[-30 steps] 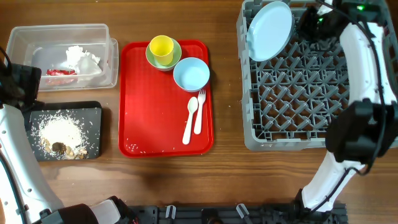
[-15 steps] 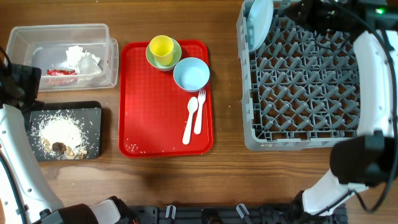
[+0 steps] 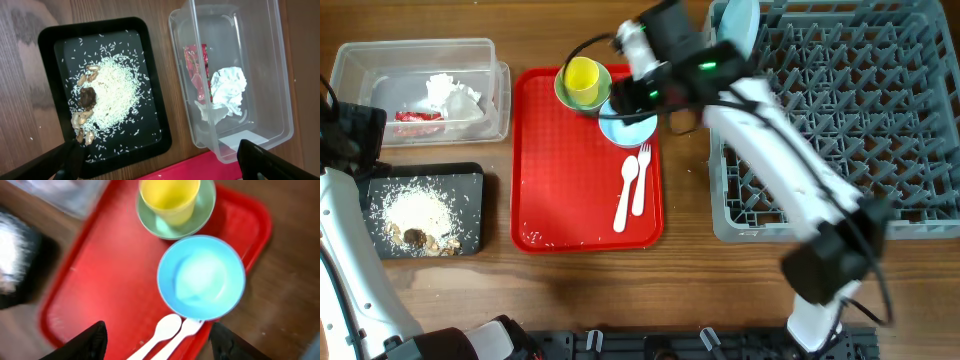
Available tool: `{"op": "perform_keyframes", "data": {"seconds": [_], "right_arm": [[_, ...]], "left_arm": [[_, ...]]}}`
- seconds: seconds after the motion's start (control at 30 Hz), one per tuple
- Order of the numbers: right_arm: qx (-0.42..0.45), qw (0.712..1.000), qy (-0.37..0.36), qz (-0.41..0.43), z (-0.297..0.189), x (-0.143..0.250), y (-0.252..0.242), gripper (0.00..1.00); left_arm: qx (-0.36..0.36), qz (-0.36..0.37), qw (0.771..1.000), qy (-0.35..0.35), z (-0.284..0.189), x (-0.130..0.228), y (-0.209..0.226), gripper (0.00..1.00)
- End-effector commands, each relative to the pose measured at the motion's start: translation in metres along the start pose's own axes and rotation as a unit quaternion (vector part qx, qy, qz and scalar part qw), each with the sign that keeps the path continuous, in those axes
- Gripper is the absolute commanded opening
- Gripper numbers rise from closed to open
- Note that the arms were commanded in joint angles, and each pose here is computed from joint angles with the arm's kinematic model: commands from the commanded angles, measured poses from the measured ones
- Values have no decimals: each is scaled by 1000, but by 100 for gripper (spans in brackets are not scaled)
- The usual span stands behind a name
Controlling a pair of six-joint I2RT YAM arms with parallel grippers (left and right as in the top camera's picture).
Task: Sort waste into correct bins and load items into the dishwasher rack
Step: 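Grasp the light-blue bowl rim with the right gripper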
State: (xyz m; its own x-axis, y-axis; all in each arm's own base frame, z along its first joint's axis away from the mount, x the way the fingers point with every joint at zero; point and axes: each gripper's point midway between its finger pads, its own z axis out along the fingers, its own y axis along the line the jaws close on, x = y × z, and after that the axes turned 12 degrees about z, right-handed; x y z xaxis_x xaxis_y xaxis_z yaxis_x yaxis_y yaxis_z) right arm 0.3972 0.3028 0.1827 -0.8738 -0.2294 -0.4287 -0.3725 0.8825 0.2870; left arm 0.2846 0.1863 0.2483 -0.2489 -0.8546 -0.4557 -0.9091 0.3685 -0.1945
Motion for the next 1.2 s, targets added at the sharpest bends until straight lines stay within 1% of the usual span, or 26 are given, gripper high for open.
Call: {"op": "perform_keyframes", "data": {"seconds": [0.0, 0.13, 0.23, 0.3, 0.4, 0.47, 0.57, 0.63, 0.67, 0.7, 0.73, 0.87, 1.07, 1.17], "right_arm": [[51, 998, 44, -14, 60, 21, -18, 67], [55, 996, 73, -24, 97, 38, -16, 67], [59, 995, 75, -37, 115, 43, -11, 67], [62, 993, 79, -60, 127, 47, -8, 67], [67, 990, 84, -92, 139, 54, -3, 63], [93, 986, 78, -115, 145, 55, -6, 62], [127, 982, 63, -121, 147, 49, -15, 61], [128, 981, 62, -131, 148, 48, -16, 54], [127, 981, 61, -131, 148, 48, -16, 46], [127, 981, 61, -131, 148, 47, -15, 34], [127, 981, 62, -133, 148, 48, -15, 31], [128, 981, 65, -134, 149, 50, -16, 32], [120, 980, 88, -133, 156, 68, -19, 34], [121, 980, 89, -131, 157, 70, -20, 34]], "left_arm": [[-5, -8, 1000, -1, 1, -1, 2, 100], [-5, -8, 1000, -1, 1, -1, 2, 100], [-5, -8, 1000, -1, 1, -1, 2, 100], [-5, -8, 1000, -1, 1, -1, 2, 100], [-5, -8, 1000, -1, 1, -1, 2, 100], [-5, -8, 1000, -1, 1, -1, 2, 100], [-5, -8, 1000, -1, 1, -1, 2, 100], [-5, -8, 1000, -1, 1, -1, 2, 100], [-5, -8, 1000, -1, 1, -1, 2, 100], [-5, -8, 1000, -1, 1, -1, 2, 100], [-5, -8, 1000, -1, 1, -1, 2, 100], [-5, -8, 1000, -1, 1, -1, 2, 100], [-5, -8, 1000, -1, 1, -1, 2, 100], [-5, -8, 1000, -1, 1, -1, 2, 100]]}}
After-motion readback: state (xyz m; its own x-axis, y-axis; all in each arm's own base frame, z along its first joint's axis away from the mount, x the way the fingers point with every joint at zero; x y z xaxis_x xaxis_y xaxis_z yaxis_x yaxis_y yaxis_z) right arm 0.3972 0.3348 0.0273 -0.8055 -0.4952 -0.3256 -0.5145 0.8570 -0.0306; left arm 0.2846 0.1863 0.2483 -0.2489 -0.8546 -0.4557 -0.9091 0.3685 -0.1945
